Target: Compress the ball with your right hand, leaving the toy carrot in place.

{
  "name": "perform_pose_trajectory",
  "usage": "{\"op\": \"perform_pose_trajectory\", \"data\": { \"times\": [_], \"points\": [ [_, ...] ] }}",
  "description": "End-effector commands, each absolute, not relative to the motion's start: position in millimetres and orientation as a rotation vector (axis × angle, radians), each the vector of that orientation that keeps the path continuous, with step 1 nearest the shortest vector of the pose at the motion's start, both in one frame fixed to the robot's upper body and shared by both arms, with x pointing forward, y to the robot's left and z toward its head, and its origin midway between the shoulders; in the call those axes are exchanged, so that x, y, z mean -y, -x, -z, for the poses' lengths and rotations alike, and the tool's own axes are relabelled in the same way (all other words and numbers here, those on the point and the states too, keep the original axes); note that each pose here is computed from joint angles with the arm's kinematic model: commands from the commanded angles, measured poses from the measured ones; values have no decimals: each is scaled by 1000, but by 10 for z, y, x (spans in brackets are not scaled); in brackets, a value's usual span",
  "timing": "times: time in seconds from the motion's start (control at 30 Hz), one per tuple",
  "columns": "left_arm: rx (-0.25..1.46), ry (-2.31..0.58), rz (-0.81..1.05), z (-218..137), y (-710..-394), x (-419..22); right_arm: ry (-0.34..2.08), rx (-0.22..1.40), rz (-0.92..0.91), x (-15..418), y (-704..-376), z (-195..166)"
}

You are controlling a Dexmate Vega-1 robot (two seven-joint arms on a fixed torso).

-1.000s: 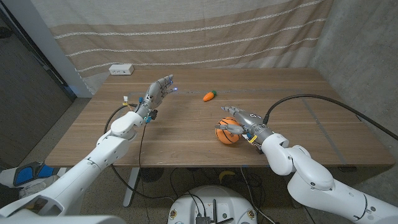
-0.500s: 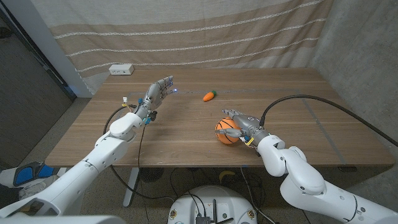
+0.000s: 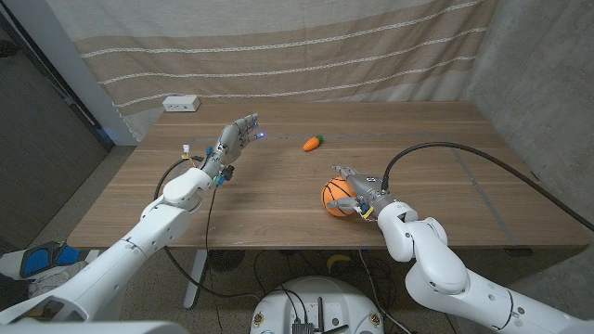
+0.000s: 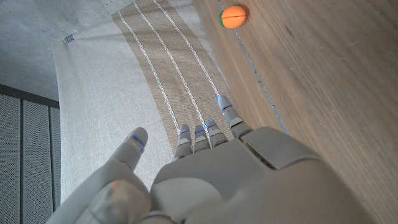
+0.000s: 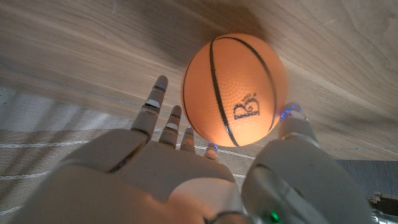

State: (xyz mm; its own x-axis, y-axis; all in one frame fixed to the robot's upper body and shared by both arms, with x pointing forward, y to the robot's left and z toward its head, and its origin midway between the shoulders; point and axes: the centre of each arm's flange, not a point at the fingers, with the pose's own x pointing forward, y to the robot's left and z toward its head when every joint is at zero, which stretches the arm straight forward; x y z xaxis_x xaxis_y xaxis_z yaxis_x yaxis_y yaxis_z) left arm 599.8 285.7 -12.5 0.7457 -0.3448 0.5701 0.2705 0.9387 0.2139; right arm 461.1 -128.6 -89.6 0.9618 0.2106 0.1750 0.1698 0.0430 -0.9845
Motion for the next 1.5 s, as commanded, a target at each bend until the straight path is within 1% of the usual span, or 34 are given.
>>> {"op": "perform_pose_trajectory", "data": {
  "times": [0.03,0.47,0.63,0.9,1.13,1.5],
  "points": [
    [648,-130,340,89,-6008,-2819,1550,296,-8,1286,-4717,925],
    [647,-132,336,56,-6015,-2800,1548,307,-33,1284,-4817,937],
    [647,-135,336,50,-6027,-2787,1519,281,-60,1310,-4859,922],
    [644,-131,335,48,-6045,-2767,1484,360,-33,1359,-4845,913],
    [643,-130,334,49,-6056,-2753,1489,346,-30,1366,-4862,888],
    [646,-127,328,54,-6054,-2755,1458,426,-9,1398,-4832,824]
  ]
}}
